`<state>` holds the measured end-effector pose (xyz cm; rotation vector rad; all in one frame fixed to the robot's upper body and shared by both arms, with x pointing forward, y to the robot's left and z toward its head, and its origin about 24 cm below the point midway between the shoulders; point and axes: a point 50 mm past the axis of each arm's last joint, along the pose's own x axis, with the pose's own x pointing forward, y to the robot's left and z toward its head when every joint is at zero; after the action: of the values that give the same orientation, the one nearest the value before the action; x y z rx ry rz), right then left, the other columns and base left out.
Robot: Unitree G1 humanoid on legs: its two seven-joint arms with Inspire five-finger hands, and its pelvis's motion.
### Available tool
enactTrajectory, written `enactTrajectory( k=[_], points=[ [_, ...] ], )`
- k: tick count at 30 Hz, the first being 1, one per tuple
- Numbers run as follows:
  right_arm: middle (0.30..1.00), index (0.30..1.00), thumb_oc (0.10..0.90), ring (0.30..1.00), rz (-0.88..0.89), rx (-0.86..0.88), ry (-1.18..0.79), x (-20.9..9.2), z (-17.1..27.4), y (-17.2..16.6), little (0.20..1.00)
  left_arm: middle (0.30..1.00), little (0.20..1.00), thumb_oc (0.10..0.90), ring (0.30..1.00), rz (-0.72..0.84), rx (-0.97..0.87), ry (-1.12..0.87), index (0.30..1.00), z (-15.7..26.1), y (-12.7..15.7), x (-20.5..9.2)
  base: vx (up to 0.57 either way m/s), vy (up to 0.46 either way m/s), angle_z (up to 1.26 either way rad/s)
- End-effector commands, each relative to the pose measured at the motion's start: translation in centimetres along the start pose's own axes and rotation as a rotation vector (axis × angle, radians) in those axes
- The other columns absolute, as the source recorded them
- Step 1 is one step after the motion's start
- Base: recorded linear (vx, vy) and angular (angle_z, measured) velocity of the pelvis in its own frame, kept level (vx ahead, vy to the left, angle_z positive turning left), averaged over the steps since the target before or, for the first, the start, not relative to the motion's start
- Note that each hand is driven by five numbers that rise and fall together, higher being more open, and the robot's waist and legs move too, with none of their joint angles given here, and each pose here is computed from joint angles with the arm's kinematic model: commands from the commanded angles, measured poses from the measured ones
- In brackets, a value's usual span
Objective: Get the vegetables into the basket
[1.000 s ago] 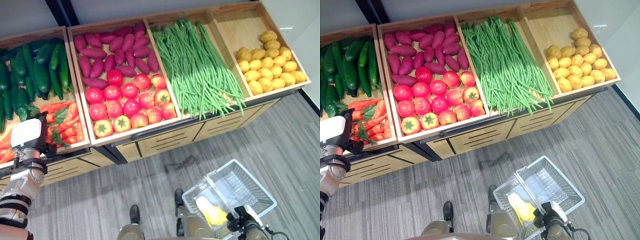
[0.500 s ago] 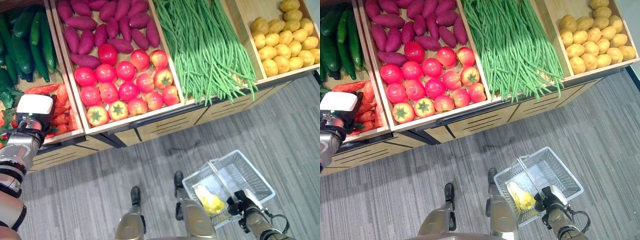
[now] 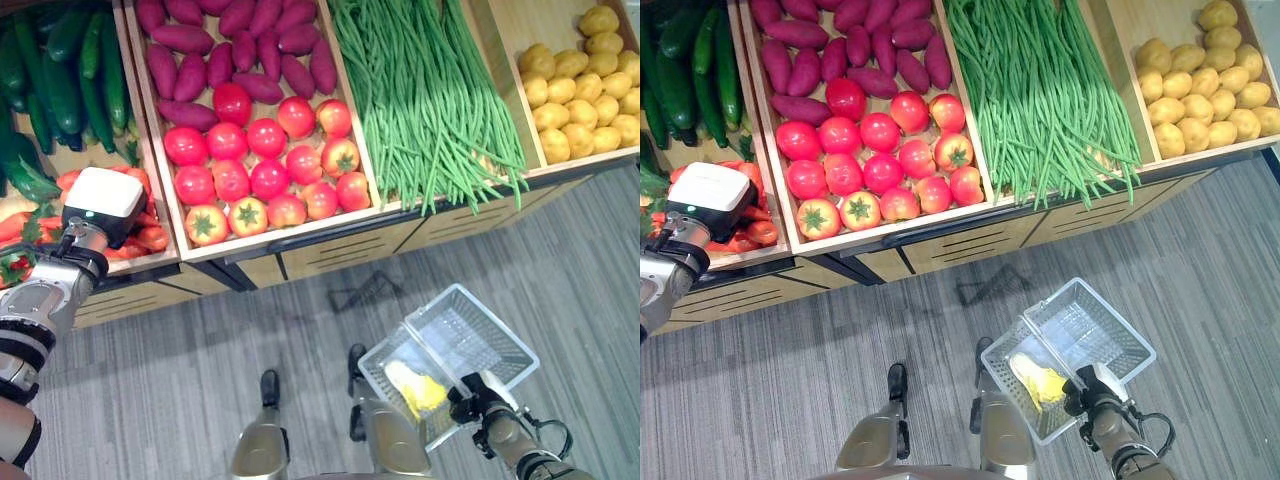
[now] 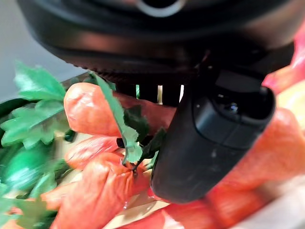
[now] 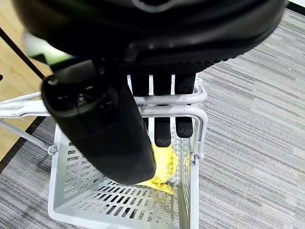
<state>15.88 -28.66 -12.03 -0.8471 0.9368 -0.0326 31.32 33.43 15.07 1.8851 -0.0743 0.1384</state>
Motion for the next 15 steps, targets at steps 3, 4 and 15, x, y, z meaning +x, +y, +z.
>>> enactTrajectory(
  k=[3,4,15],
  points=[
    [0.3,0.3,0.4,0.3,0.013,-0.047,0.082,-1.0,-3.1,0.9,0.3,0.3,0.3,0.4,0.3,0.257,-0.142,0.047,0.3,-1.7,3.9,-0.1,0.04,0.018,0.05],
    [0.3,0.3,0.4,0.3,0.016,-0.046,0.087,-1.1,-3.3,1.1,0.3,0.3,0.3,0.4,0.3,0.272,-0.196,0.049,0.3,-1.5,3.6,-0.4,0.04,0.008,0.02],
    [0.3,0.3,0.4,0.3,0.04,0.017,0.139,-2.0,-4.4,3.0,0.3,0.3,0.3,0.4,0.3,0.673,-0.944,0.082,0.3,2.9,5.5,-1.6,0.04,-0.001,-0.05]
  ],
)
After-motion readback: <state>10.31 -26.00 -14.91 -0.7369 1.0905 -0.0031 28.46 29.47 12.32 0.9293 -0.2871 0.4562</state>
